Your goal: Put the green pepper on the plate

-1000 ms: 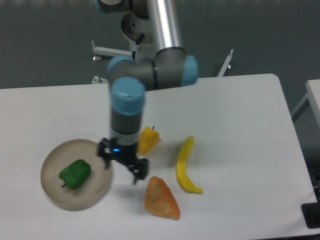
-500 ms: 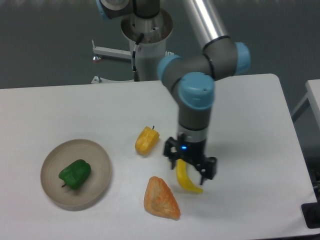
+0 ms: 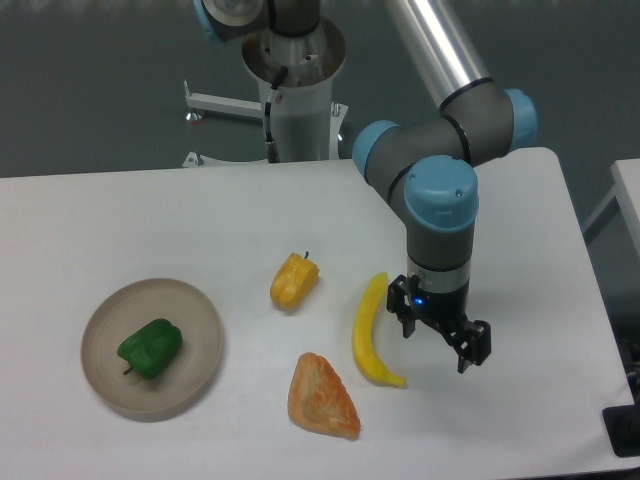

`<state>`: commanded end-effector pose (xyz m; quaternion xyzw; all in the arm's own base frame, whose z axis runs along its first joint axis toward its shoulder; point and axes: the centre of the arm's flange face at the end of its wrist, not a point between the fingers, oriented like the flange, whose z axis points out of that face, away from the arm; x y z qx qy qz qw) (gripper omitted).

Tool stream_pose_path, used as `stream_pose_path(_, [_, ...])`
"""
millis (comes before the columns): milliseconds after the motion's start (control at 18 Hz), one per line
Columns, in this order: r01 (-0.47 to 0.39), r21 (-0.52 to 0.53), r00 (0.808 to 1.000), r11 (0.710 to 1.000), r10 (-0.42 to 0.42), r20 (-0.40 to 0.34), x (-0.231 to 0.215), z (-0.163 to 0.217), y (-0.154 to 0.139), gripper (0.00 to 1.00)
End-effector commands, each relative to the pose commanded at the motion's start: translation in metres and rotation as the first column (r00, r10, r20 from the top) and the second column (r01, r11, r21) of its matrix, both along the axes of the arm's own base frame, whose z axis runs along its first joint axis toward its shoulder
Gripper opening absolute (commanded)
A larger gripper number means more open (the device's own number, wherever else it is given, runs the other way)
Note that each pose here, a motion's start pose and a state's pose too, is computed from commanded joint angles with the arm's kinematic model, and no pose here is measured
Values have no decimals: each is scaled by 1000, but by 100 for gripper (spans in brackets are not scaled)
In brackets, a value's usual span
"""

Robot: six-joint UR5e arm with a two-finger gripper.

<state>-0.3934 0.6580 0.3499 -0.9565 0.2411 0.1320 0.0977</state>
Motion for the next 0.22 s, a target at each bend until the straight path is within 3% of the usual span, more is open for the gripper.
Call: stream_pose_path(222, [-5,-15,1000,1000,4,-17,-1,0,-1,99])
